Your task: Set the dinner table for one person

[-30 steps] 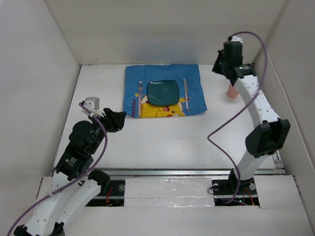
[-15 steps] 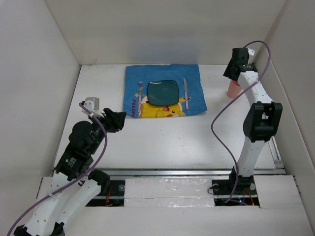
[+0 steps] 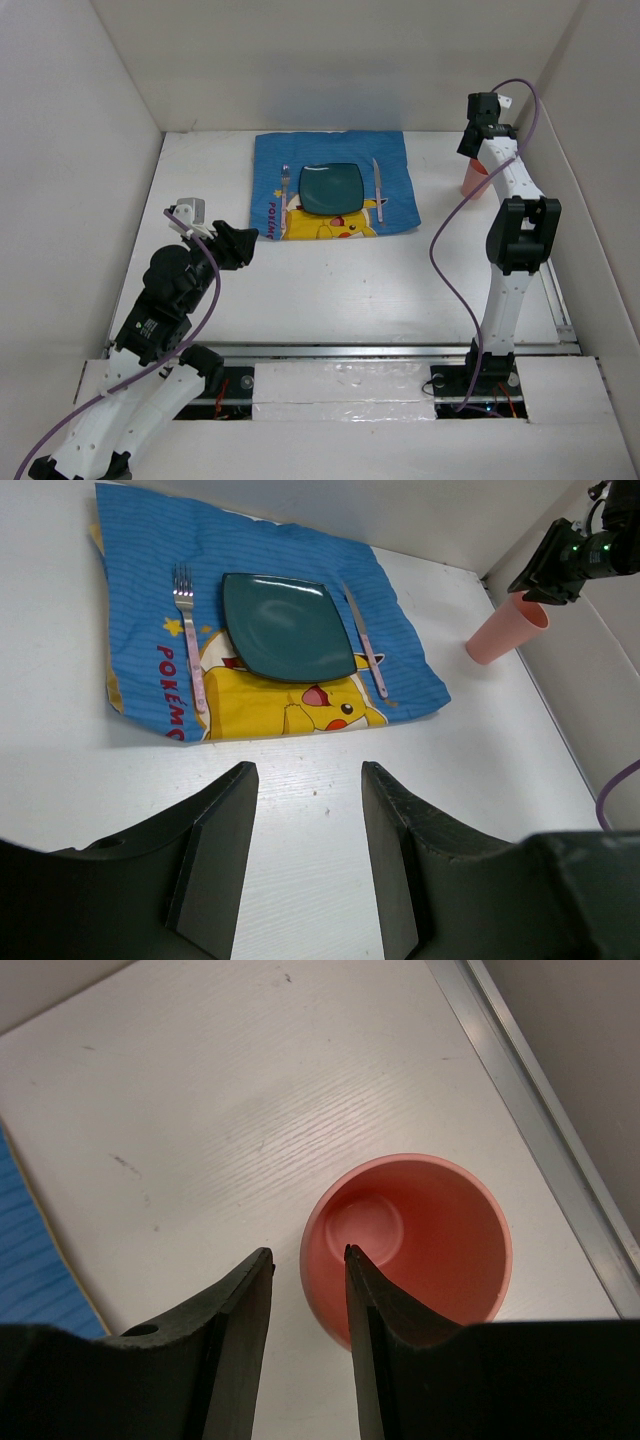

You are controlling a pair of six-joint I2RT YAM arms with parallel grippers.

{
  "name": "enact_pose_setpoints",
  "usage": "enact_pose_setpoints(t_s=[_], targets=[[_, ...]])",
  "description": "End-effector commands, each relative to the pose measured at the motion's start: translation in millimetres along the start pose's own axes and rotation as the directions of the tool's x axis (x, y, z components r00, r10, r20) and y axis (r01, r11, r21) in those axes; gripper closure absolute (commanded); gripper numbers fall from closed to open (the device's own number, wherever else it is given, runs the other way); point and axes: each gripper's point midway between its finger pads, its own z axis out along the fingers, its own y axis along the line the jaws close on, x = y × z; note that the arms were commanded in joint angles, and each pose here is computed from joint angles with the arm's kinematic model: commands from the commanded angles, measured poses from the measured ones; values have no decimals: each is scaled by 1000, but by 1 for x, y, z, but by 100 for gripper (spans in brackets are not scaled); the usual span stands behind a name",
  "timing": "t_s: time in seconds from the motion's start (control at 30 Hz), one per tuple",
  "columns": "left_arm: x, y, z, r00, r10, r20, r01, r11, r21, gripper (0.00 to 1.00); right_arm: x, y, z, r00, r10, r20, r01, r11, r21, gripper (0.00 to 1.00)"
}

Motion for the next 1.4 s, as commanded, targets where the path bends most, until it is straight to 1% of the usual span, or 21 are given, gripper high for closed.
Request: enact_pose_setpoints(t_s=[0.0,0.1,0.13,0.2,0.23,0.27,0.3,0.37,0.43,0.47,0.53,0.57,0.63,0.67,0.7,0.73,0.8,0.9,1.03,1.17,1.37], targets=[[-5,-7,3,1000,9,21,-10,999,33,58,-18,-7,9,999,-14,48,11,999,48,60],[-4,-5,5,1000,12,15,-12,1000,22,58,-11,-6,22,1000,-14,8,13,999,45,60],[-3,-5,6,1000,12,10,-13,1000,21,58,-9,-5,24,1000,-13,4,13,999,41,65],[-2,-6,6,1000,13,6,-13,1000,26,58,-13,-6,25,1000,7,8,-8,1000,30,86],[-3,-6,6,1000,12,7,-13,1000,27,58,-13,-6,23,1000,26,11,-27,999,32,100],[-3,-6,6,1000,12,10,-12,1000,25,58,-15,-7,20,999,34,19,-35,999,34,100],[-2,-5,8,1000,15,6,-15,1000,20,58,-36,-2,2,994,59,88,-60,998,9,100],[0,-5,10,1000,16,-7,-16,1000,18,58,-45,11,-14,989,52,136,-50,999,-23,100],[1,-6,10,1000,18,-9,-17,1000,23,58,-71,30,-42,974,54,219,-32,994,-102,100],[1,-6,10,1000,18,-9,-17,1000,23,58,-81,50,-59,966,51,255,-13,989,-148,100],[3,-4,13,1000,19,-19,-19,1000,12,58,-92,68,-74,959,24,282,27,984,-177,100],[5,-3,14,999,23,-24,-23,1000,9,58,-105,90,-83,949,31,314,40,975,-217,100],[5,-3,14,999,23,-25,-23,1000,11,58,-104,121,-85,948,0,319,85,964,-252,100],[5,-2,14,999,23,-25,-23,1000,7,58,-93,124,-72,953,-24,301,101,965,-241,100],[5,-2,15,999,25,-23,-25,1000,3,58,-104,140,-83,942,-10,337,108,956,-274,100],[4,0,15,999,25,-21,-25,1000,-6,58,-93,148,-75,943,-43,330,138,953,-271,100],[6,1,16,999,28,-28,-28,1000,-11,58,-107,167,-80,924,-6,383,129,946,-297,100],[5,4,18,999,28,-23,-28,999,-22,58,-111,190,-81,900,40,435,121,934,-337,100],[7,4,21,999,28,-40,-29,999,-16,58,-102,233,-88,876,58,479,154,907,-392,100],[10,5,24,998,31,-52,-32,999,-19,58,-89,256,-75,862,49,504,183,898,-401,99],[11,8,27,998,33,-60,-35,999,-32,58,-58,268,-46,884,5,467,209,890,-405,99]])
